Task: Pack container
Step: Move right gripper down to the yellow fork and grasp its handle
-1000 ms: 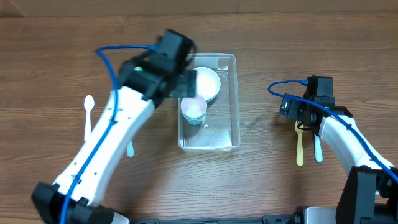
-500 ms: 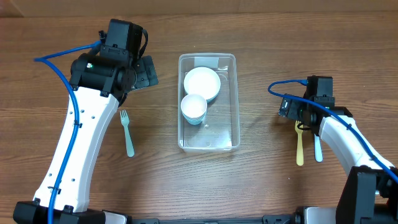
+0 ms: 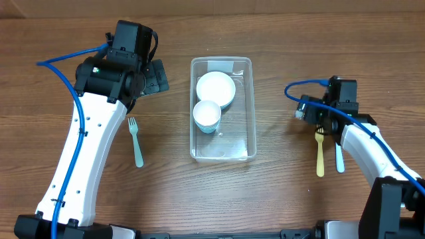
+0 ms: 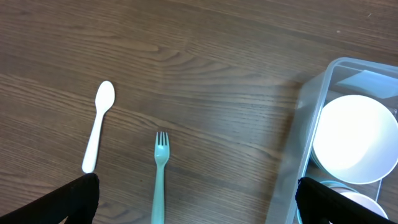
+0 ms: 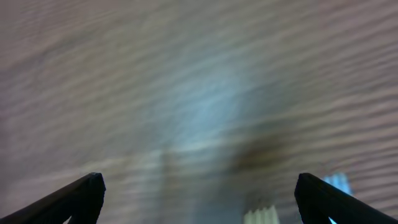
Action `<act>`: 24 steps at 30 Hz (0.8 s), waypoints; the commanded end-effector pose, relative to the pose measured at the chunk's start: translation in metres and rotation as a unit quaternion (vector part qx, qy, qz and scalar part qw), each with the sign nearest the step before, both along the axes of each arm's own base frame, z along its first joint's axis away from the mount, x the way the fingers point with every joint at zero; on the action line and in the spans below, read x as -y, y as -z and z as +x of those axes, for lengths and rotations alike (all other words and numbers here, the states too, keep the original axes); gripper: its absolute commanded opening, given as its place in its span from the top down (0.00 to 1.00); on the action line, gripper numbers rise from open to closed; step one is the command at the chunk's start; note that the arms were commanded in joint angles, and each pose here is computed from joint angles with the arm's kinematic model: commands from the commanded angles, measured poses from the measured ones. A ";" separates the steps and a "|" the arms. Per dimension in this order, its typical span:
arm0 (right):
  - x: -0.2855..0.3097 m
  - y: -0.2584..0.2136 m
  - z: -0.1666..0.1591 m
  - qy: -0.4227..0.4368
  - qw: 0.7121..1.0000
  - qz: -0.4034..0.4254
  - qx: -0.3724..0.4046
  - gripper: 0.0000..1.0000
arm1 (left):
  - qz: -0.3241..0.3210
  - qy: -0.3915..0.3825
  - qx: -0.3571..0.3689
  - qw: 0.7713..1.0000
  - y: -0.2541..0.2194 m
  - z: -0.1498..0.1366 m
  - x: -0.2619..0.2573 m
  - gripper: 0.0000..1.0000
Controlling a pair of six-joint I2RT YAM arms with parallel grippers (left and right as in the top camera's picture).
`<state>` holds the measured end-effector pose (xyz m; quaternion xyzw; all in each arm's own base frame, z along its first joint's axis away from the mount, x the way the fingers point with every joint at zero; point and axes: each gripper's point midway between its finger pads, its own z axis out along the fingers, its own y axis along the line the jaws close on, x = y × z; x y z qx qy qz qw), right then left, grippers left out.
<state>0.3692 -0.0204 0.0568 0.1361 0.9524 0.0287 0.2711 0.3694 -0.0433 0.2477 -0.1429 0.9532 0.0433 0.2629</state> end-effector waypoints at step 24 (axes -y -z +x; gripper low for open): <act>-0.003 -0.019 -0.106 -0.003 0.992 0.016 -0.126 0.00 | -0.004 -0.015 0.020 1.000 -0.013 0.002 -0.003 0.00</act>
